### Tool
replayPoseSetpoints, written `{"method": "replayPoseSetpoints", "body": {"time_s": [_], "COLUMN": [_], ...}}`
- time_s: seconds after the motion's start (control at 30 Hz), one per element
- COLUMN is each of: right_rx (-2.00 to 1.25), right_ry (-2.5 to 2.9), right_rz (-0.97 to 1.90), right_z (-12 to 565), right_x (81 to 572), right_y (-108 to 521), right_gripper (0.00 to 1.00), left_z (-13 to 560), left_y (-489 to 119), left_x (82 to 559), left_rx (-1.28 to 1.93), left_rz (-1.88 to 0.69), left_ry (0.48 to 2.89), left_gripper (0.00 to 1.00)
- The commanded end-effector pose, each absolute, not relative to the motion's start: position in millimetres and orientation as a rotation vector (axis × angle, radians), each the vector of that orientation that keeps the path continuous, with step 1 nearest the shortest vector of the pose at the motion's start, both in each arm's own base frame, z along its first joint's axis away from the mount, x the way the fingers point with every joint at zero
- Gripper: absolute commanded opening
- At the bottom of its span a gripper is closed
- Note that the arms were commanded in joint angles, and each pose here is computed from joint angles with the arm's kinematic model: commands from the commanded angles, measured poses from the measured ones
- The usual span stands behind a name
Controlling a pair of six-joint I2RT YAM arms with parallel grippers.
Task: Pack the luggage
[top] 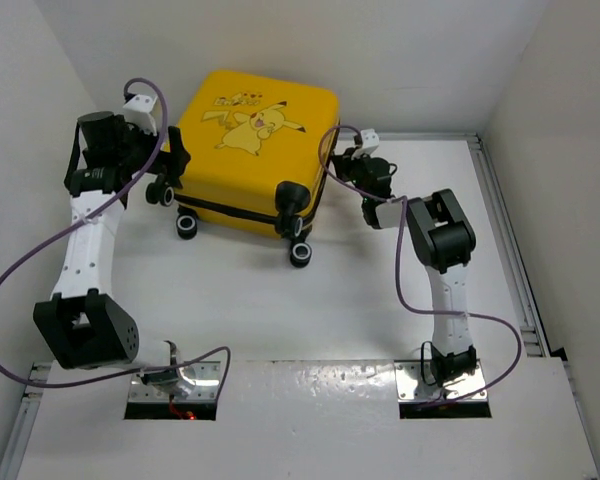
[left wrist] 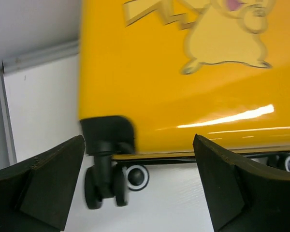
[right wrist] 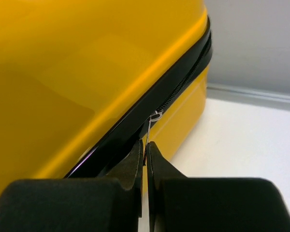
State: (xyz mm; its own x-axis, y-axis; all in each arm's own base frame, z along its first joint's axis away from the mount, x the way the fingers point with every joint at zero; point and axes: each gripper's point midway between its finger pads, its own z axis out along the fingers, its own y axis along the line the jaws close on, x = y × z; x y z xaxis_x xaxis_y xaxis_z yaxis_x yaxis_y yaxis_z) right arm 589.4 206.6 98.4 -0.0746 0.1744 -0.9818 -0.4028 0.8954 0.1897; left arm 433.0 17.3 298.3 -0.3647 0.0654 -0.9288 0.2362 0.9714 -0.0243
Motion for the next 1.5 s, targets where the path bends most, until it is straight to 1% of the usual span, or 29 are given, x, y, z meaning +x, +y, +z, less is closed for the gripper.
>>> {"method": "replayPoseSetpoints", "body": {"time_s": [0.0,0.03,0.07,0.13,0.17,0.3,0.37,0.53,0.67,0.87,1.27,1.3,1.47], "right_rx": [-0.386,-0.387,-0.391,-0.375,-0.366,-0.329,-0.303,-0.244,-0.270,-0.353,-0.366,-0.362,-0.352], "right_ry": [1.436,1.415,1.446,1.438,1.480,1.540,1.595,1.678,1.699,1.618,1.509,1.499,1.473], "right_rz": [0.792,0.813,0.831,0.859,0.863,0.857,0.785,0.613,0.587,0.641,0.659,0.665,0.664], "right_z": [159.4,174.0,161.7,173.4,162.5,160.3,147.8,124.5,110.1,113.0,137.8,140.8,147.5], "right_x": [521.4,513.3,503.8,493.2,487.5,475.3,479.5,502.9,512.8,526.7,547.8,549.3,553.5], "right_y": [308.5,314.4,319.3,327.0,328.6,333.0,321.5,284.1,277.1,288.0,288.1,288.5,284.6], "right_gripper": [0.00,0.00,0.00,0.00,0.00,0.00,0.00,0.00,0.00,0.00,0.00,0.03,0.04], "left_z": [317.3,312.4,306.5,303.5,299.8,281.7,273.4,258.5,257.0,253.8,248.7,245.7,243.5], "left_y": [-28.4,-35.4,-40.8,-52.8,-52.6,-68.3,-70.9,-70.6,-68.6,-65.4,-63.1,-63.1,-61.9], "left_x": [411.3,407.1,400.5,392.3,389.7,364.9,352.1,341.9,343.1,347.2,353.6,354.8,357.9], "left_rx": [0.518,0.558,0.587,0.653,0.663,0.806,0.841,0.891,0.897,0.879,0.839,0.840,0.827], "left_rz": [-0.229,-0.244,-0.257,-0.263,-0.264,-0.300,-0.323,-0.307,-0.285,-0.256,-0.261,-0.266,-0.260], "left_ry": [1.854,1.866,1.895,1.899,1.913,1.982,2.028,2.093,2.082,2.077,2.085,2.093,2.102], "left_gripper": [1.00,1.00,1.00,1.00,1.00,1.00,1.00,1.00,1.00,1.00,1.00,1.00,1.00]}}
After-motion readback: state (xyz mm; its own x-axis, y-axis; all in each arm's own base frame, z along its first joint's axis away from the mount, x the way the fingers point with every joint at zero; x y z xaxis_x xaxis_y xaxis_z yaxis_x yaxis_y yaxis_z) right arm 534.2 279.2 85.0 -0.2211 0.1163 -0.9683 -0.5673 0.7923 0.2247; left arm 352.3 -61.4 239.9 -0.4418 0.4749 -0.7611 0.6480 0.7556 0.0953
